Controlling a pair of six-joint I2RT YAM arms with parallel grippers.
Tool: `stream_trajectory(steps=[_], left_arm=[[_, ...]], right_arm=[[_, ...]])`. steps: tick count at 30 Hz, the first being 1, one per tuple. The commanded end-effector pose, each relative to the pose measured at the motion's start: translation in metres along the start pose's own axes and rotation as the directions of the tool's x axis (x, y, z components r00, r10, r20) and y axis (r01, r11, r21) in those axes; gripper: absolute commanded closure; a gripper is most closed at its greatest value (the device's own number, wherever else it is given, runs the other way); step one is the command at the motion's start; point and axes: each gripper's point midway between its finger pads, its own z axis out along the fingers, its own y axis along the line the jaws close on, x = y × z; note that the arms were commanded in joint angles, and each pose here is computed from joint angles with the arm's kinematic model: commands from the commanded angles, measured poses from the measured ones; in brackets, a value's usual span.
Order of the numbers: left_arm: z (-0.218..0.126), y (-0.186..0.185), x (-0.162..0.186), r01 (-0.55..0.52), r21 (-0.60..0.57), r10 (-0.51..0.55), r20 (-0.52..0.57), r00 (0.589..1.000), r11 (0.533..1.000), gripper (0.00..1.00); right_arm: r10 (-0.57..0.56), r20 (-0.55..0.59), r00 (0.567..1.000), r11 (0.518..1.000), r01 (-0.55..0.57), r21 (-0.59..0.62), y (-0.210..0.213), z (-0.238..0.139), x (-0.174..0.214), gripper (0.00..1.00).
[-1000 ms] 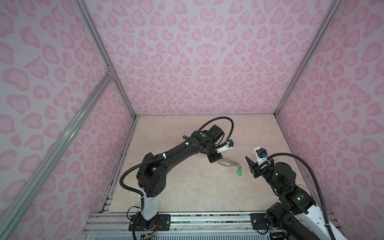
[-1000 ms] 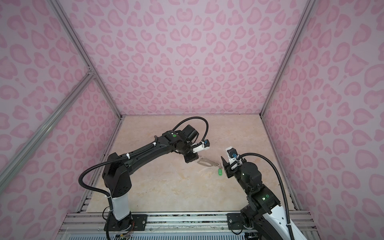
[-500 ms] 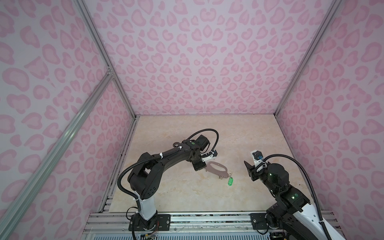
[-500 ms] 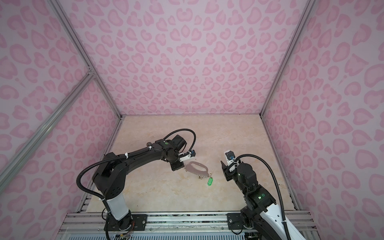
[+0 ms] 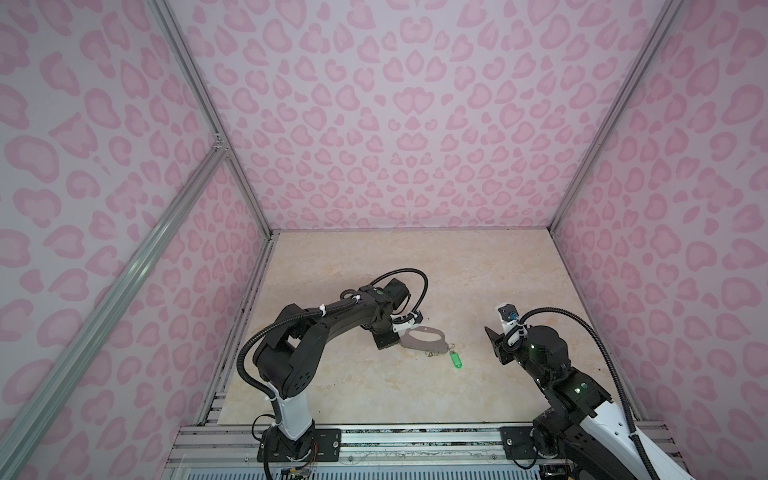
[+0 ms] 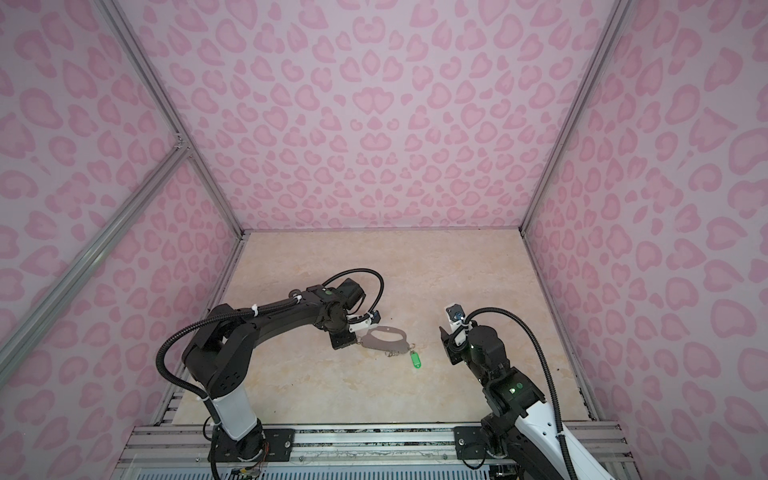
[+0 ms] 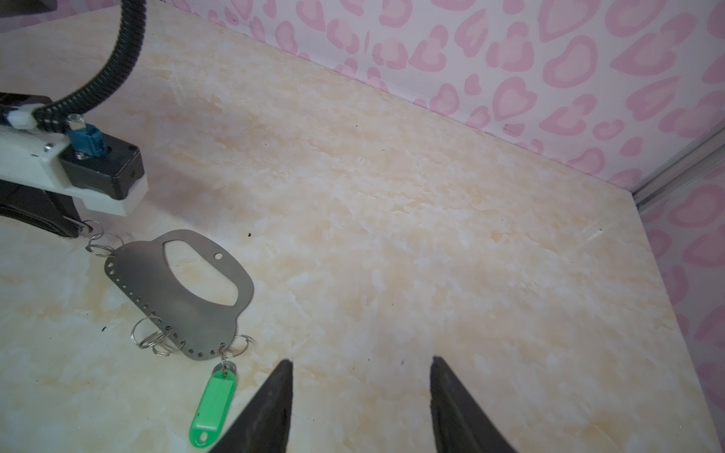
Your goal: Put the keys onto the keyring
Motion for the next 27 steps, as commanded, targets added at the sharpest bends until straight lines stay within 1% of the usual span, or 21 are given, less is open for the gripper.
stream_trajectory(steps=[1, 3, 6, 8, 11, 12, 13, 15, 17, 22, 25, 27], left_arm=[[-0.004, 0.003, 0.007, 0.011, -0.013, -0.011, -0.003, 1.0, 1.0, 0.84], [-0.004, 0.005, 0.008, 0.029, -0.022, -0.029, 0.008, 1.0, 0.999, 0.75], [-0.01, 0.011, 0.008, 0.076, -0.043, -0.074, 0.047, 0.996, 0.996, 0.48], [-0.02, 0.018, 0.006, 0.121, -0.059, -0.114, 0.099, 0.988, 0.991, 0.37], [-0.038, 0.03, 0.002, 0.205, -0.081, -0.184, 0.21, 0.96, 0.975, 0.19], [-0.044, 0.034, 0.002, 0.234, -0.085, -0.207, 0.248, 0.946, 0.968, 0.07], [-0.05, 0.037, 0.003, 0.26, -0.085, -0.227, 0.283, 0.932, 0.962, 0.03], [-0.055, 0.039, 0.006, 0.283, -0.075, -0.246, 0.319, 0.915, 0.956, 0.03], [-0.052, 0.039, 0.014, 0.276, -0.08, -0.241, 0.297, 0.924, 0.958, 0.03], [-0.033, 0.039, 0.035, 0.26, -0.074, -0.243, 0.182, 0.953, 0.963, 0.02], [-0.021, 0.038, 0.046, 0.238, -0.05, -0.234, 0.073, 0.969, 0.97, 0.01], [-0.015, 0.041, 0.05, 0.236, -0.044, -0.236, 0.007, 0.972, 0.971, 0.0]], right_arm=[[0.01, 0.018, 1.0, 1.0, -0.01, 0.0, 0.0, 0.004, -0.002, 0.44], [0.013, 0.021, 1.0, 1.0, -0.013, -0.003, 0.0, 0.006, -0.003, 0.44], [0.018, 0.027, 0.999, 1.0, -0.018, -0.002, -0.002, 0.008, -0.005, 0.43], [0.025, 0.036, 0.999, 1.0, -0.026, 0.009, -0.005, 0.01, -0.007, 0.41], [0.047, 0.063, 0.997, 0.998, -0.049, 0.028, -0.014, 0.014, -0.011, 0.38], [0.058, 0.071, 0.996, 0.998, -0.061, 0.032, -0.017, 0.016, -0.012, 0.35], [0.069, 0.073, 0.995, 0.997, -0.071, 0.031, -0.019, 0.018, -0.012, 0.32], [0.079, 0.07, 0.994, 0.996, -0.081, 0.024, -0.023, 0.023, -0.012, 0.27], [0.076, 0.06, 0.995, 0.997, -0.076, 0.003, -0.022, 0.026, -0.013, 0.24], [0.064, 0.047, 0.997, 0.997, -0.062, -0.034, -0.017, 0.031, -0.016, 0.23], [0.061, 0.043, 0.997, 0.996, -0.059, -0.061, -0.012, 0.032, -0.015, 0.23], [0.06, 0.042, 0.997, 0.995, -0.056, -0.078, -0.009, 0.032, -0.015, 0.23]])
